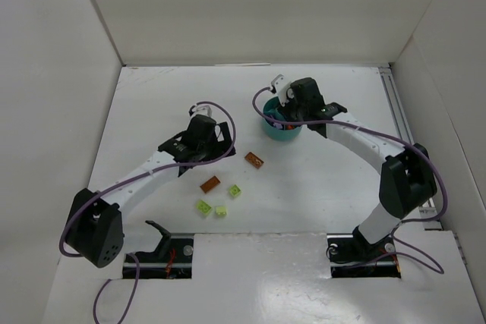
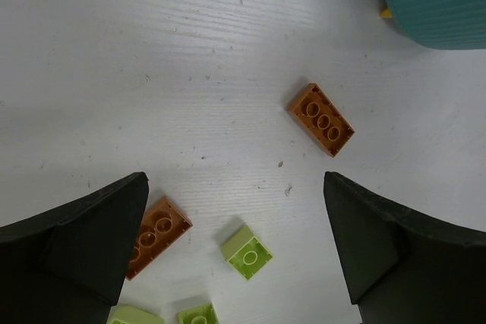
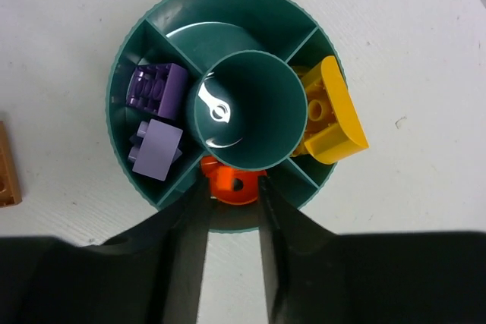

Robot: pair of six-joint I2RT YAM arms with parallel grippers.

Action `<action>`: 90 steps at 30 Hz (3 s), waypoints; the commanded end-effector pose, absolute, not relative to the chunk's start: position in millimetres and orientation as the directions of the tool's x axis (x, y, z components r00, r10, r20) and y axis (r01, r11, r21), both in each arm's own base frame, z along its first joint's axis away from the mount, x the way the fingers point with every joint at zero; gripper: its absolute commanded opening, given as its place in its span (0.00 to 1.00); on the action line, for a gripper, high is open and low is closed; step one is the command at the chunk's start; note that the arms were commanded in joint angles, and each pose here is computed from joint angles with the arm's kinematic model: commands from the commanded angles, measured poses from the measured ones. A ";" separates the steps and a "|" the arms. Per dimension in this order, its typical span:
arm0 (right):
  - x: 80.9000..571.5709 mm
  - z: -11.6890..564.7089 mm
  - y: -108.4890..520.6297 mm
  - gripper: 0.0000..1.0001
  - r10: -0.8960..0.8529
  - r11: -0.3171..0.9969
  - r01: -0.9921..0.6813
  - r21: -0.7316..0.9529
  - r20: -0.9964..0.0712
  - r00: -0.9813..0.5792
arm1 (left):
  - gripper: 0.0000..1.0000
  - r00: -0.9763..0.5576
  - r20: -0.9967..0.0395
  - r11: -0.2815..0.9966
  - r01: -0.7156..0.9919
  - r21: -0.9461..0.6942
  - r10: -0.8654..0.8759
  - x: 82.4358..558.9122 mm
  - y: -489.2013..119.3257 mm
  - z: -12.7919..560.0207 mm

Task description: Sort the legos into containers by color

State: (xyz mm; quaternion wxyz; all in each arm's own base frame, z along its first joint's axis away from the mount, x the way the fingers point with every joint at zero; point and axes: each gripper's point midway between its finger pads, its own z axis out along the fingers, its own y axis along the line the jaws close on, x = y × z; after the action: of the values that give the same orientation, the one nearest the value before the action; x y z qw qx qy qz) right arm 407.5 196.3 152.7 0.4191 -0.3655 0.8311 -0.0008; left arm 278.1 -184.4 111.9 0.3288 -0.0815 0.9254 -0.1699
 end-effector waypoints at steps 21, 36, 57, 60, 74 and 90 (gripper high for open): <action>314.3 201.4 141.2 0.48 -0.443 0.850 -0.477 -0.224 -0.793 -0.417 | 0.96 -0.803 -0.419 0.874 -0.240 -0.424 -0.424 294.4 -239.1 83.3; 278.7 218.9 96.0 0.51 -0.377 0.911 -0.334 -0.243 -0.821 -0.430 | 0.78 -0.736 -0.181 0.747 -0.584 -0.317 -0.652 304.9 -281.4 47.8; 282.6 210.5 59.3 0.52 -0.408 0.908 -0.293 -0.300 -0.789 -0.459 | 0.65 -0.632 -0.203 0.662 -0.734 -0.155 -0.748 306.5 -270.0 19.9; 282.4 210.4 60.5 0.52 -0.416 0.903 -0.304 -0.302 -0.787 -0.454 | 0.63 -0.635 -0.194 0.662 -0.734 -0.151 -0.748 309.3 -274.5 18.2; 278.9 212.9 48.8 0.52 -0.407 0.910 -0.270 -0.313 -0.795 -0.450 | 0.28 -0.662 -0.246 0.699 -0.707 -0.106 -0.708 306.4 -277.2 19.9; 281.7 217.0 53.0 0.52 -0.406 0.908 -0.281 -0.309 -0.812 -0.419 | 0.20 -0.407 -0.693 0.742 -0.610 -0.278 -0.595 344.5 -239.3 164.0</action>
State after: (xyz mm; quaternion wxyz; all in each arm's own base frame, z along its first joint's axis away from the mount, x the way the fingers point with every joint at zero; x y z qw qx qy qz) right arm 277.1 50.5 204.2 0.4716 -0.2076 0.8542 -0.0692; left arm 324.7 -255.3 77.6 0.2782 -0.3650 0.8882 0.0230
